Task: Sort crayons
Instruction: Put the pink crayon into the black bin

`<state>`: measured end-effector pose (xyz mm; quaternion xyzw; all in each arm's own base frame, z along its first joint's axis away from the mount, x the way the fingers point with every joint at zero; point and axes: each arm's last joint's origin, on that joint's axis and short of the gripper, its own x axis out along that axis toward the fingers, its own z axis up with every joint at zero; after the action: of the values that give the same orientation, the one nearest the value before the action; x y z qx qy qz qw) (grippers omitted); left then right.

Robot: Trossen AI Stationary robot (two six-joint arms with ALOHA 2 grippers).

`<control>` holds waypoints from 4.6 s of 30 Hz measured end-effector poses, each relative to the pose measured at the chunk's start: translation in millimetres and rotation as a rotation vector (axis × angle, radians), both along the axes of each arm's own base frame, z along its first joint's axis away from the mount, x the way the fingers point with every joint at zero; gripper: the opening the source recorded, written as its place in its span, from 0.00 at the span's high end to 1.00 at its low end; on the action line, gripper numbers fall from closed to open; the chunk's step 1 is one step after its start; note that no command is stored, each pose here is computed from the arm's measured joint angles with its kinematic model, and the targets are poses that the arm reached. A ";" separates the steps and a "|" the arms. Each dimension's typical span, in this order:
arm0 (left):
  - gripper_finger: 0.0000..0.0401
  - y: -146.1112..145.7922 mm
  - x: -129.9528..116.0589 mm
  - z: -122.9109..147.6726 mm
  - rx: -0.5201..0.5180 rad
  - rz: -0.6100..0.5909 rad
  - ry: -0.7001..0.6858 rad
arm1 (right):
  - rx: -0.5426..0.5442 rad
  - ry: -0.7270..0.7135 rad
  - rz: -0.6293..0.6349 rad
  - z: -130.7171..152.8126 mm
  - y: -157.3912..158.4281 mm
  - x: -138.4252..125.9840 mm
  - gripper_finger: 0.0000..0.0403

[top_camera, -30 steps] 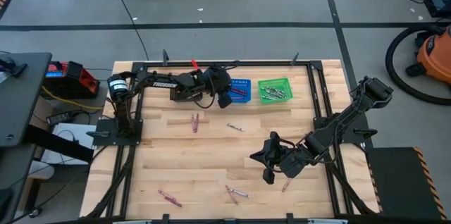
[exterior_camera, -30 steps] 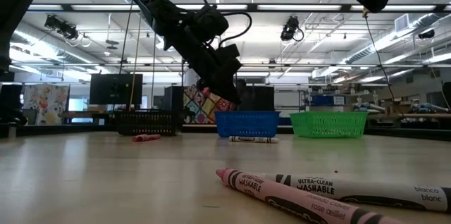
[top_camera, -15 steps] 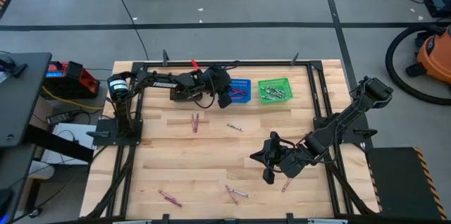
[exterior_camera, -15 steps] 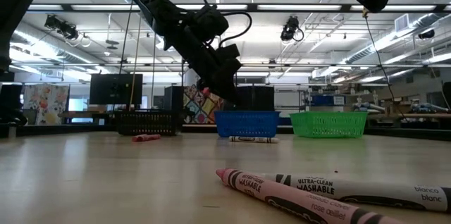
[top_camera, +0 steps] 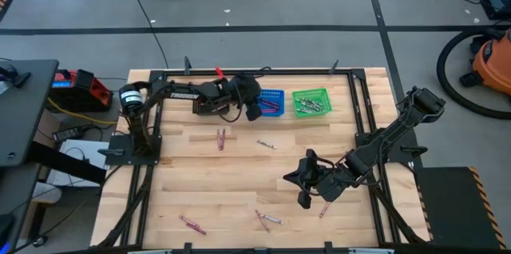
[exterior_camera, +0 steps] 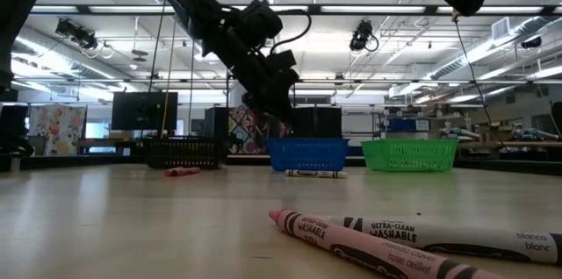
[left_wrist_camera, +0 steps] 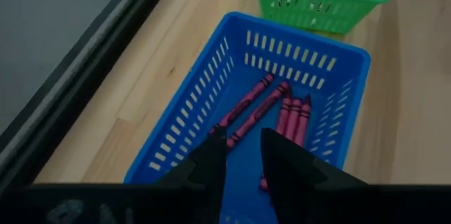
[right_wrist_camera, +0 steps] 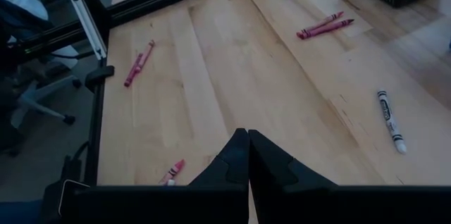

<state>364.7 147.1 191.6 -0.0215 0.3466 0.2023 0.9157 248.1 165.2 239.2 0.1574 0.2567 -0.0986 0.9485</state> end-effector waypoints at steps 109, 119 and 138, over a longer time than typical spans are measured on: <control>0.75 -102.7 -77.8 -16.7 -0.600 0.869 0.438 | 0.102 0.047 0.016 -5.0 16.7 -15.5 0.97; 0.75 -101.6 -82.2 -40.2 -0.654 0.841 0.378 | 0.080 0.098 0.007 -24.4 22.1 -8.8 0.97; 0.75 -102.8 -88.2 -48.3 -0.686 0.888 0.381 | 0.105 0.148 -0.002 -40.9 22.0 1.9 0.97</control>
<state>276.4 44.3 143.3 -0.4224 0.5083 0.4428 0.6058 250.0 187.2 198.4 0.1992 0.3307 -0.0971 0.9173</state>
